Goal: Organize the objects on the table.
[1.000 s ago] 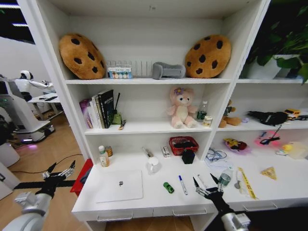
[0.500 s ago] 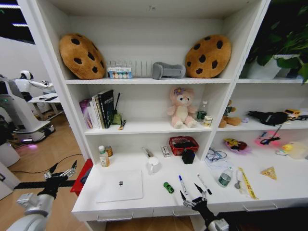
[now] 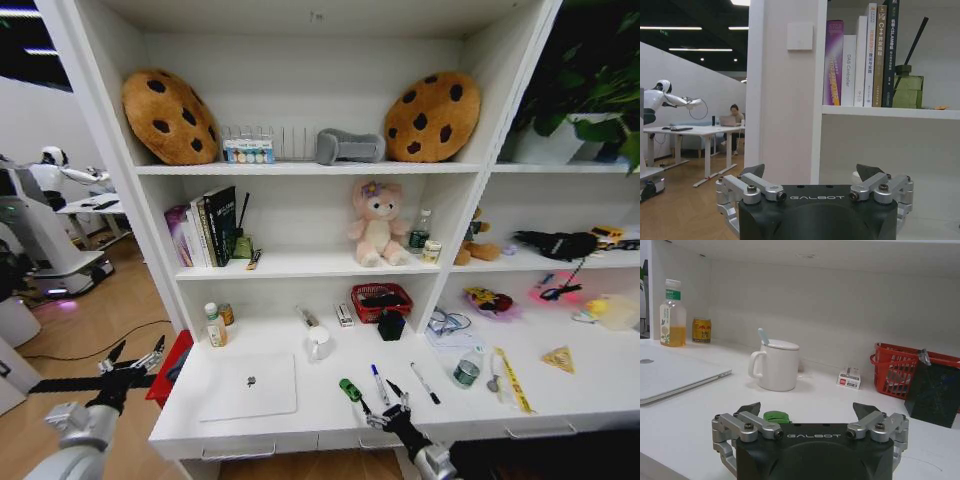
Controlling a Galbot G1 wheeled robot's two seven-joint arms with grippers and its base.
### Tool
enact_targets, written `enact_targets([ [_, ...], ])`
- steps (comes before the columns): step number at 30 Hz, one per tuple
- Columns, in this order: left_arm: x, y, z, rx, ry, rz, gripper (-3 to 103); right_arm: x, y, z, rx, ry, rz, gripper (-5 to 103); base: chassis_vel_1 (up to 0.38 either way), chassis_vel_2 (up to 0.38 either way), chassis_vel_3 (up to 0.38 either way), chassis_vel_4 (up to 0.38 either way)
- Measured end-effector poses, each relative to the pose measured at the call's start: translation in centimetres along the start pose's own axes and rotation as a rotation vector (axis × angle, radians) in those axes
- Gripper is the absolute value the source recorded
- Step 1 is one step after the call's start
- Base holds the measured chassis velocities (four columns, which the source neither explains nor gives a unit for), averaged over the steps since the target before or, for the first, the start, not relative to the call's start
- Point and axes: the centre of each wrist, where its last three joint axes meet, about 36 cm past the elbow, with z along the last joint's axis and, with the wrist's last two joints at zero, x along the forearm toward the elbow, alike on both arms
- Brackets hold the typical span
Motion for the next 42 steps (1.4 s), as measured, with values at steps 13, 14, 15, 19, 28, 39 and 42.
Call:
enact_targets([
  [13,0.1,-0.5,0.2,-0.007,0.007,0.002,100,-1.9,1.3,2.1,-0.027,0.016,-0.027,100,0.0,0.0,0.0,0.0],
  [14,0.0,-0.5,0.2,-0.007,0.006,0.002,100,-2.1,1.2,2.1,-0.026,0.017,-0.028,100,0.0,0.0,0.0,0.0],
  [15,0.0,-0.6,0.2,-0.006,0.006,0.003,100,-2.4,1.1,2.2,-0.028,0.016,-0.027,100,0.0,0.0,0.0,0.0],
  [19,-0.1,-0.7,0.1,-0.005,0.004,0.004,100,-2.8,0.9,2.5,-0.034,0.02,-0.028,100,0.0,0.0,0.0,0.0],
  [28,-0.1,-0.8,0.1,-0.001,0.006,0.005,100,-3.8,1.5,3.5,-0.045,0.037,-0.041,100,0.0,0.0,0.0,0.0],
  [39,0.2,-0.7,0.0,-0.003,0.004,0.001,100,-5.0,1.3,3.6,-0.035,0.042,-0.06,102,0.0,0.0,0.0,0.0],
  [42,0.2,-0.7,0.0,-0.003,0.004,0.001,100,-5.1,1.3,3.6,-0.035,0.043,-0.061,102,0.0,0.0,0.0,0.0],
])
